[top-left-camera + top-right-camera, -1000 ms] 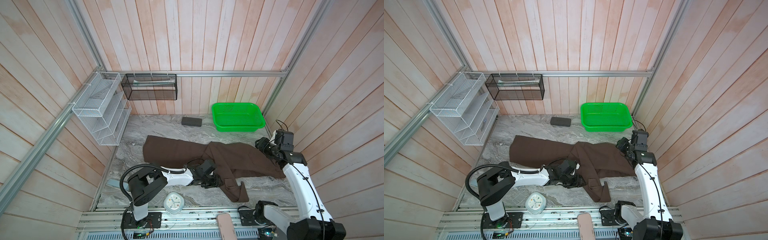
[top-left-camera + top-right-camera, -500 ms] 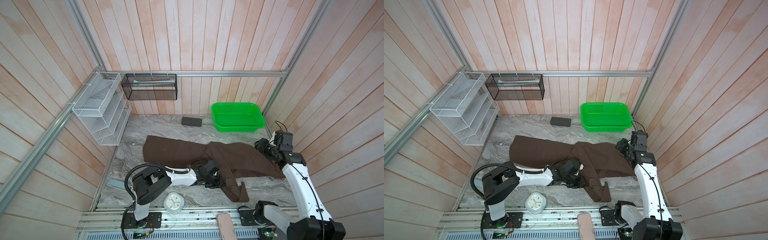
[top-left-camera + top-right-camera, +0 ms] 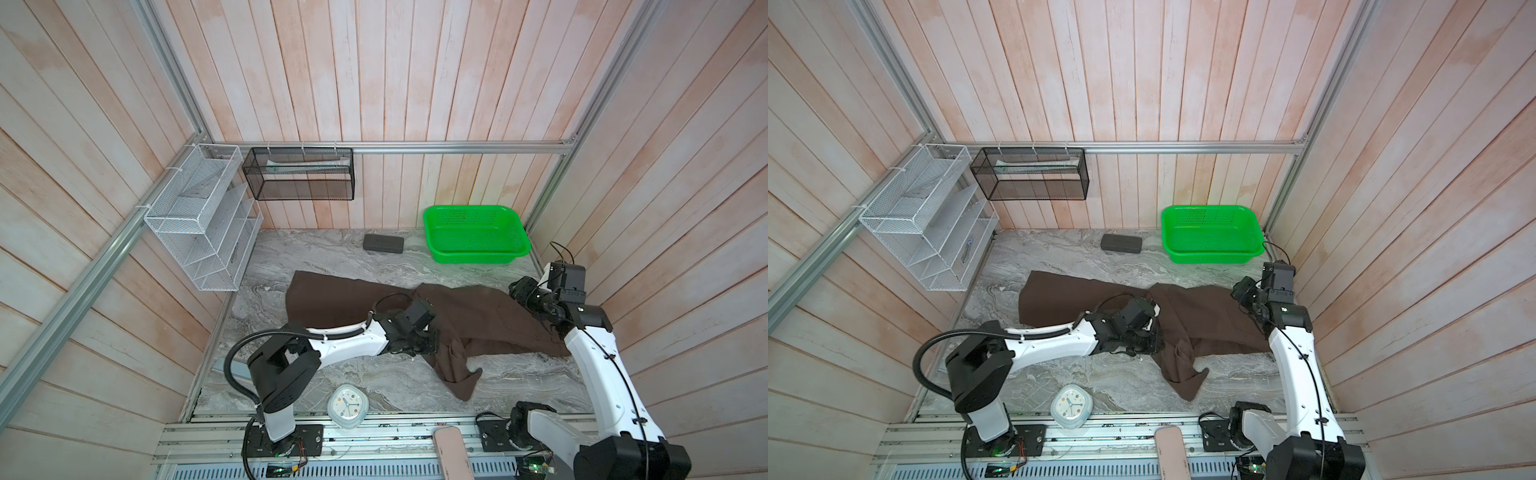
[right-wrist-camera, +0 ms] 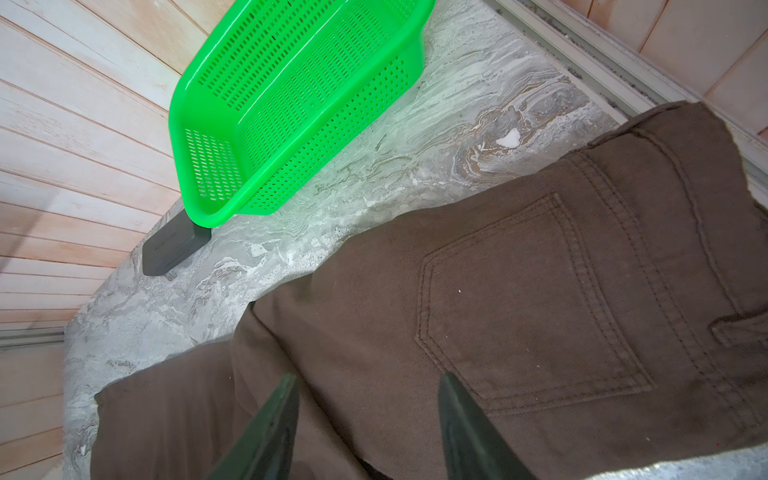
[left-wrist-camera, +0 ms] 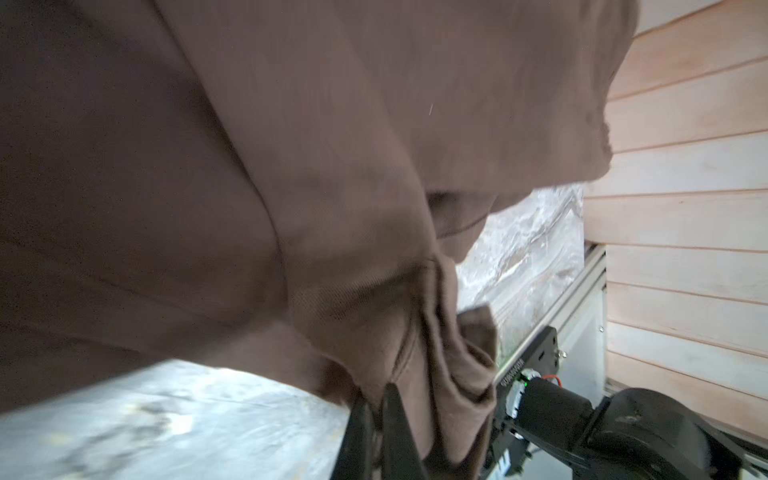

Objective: Fold and stack the trousers

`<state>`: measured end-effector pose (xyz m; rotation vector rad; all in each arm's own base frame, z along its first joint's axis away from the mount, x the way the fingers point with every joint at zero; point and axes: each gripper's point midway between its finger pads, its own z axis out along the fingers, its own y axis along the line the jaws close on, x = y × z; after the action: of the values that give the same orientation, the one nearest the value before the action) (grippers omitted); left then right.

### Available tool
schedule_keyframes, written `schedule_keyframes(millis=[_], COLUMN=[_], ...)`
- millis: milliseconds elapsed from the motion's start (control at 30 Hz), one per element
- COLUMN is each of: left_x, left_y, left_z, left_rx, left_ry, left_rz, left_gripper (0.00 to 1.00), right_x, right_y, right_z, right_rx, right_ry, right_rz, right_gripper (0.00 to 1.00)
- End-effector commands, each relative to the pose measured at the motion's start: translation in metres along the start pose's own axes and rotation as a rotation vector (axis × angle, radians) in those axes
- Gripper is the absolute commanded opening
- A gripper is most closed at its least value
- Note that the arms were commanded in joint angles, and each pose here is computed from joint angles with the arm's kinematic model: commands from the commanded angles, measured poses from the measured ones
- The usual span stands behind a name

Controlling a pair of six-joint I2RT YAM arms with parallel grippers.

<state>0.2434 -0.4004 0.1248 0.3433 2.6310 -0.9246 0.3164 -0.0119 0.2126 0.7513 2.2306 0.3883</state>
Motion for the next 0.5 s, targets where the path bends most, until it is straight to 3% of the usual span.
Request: schedule_keyframes(millis=[0,167,467], left_x=[-0.061,-0.095,-0.133], left_y=[0.039,0.113,0.230], left_z=[-0.069,-0.124,-0.183], left_rx=[-0.205,-0.421,-0.637], left_ry=[-0.138,-0.094,-0.115], left_rz=[0.203,0.316,0.172], left_gripper=[0.00,0.00,0.00], right_x=[0.001,0.007,0.025], right_y=[0.002,0.004,0.016], right_z=[-0.001,0.005,0.022], right_rx=[-0.016,-0.025,-0.028], right_ry=[0.010,0.027,0.077], right_rz=[0.008,0.019,-0.002], right_gripper=[0.55,0.55,0.55])
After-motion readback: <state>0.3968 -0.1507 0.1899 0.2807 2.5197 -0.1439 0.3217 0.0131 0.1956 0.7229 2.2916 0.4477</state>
